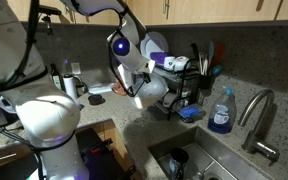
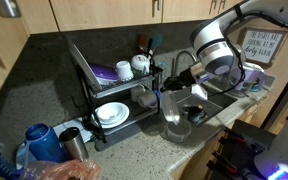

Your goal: Transfer the contents in the rectangular bowl to the circular one

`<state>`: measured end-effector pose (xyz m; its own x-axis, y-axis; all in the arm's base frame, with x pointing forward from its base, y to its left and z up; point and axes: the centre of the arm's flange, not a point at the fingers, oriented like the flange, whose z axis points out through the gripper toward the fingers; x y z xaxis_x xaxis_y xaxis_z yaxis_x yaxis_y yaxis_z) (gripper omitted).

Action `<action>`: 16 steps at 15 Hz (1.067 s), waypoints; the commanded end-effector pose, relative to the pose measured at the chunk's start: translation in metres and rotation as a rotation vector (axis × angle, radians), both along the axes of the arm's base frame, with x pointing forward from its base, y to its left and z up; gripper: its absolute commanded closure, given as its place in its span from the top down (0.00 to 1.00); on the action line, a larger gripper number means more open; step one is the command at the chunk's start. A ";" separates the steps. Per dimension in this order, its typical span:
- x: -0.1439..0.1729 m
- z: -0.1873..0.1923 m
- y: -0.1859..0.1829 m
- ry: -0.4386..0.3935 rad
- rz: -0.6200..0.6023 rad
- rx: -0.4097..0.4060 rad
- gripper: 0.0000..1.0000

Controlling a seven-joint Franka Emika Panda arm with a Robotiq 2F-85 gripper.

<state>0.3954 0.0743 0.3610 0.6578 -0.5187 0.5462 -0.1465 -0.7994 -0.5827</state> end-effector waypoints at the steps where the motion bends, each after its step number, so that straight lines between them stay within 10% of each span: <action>1: -0.023 -0.019 0.004 -0.052 -0.036 0.016 0.01; 16: -0.050 -0.020 0.023 -0.089 -0.082 -0.038 0.01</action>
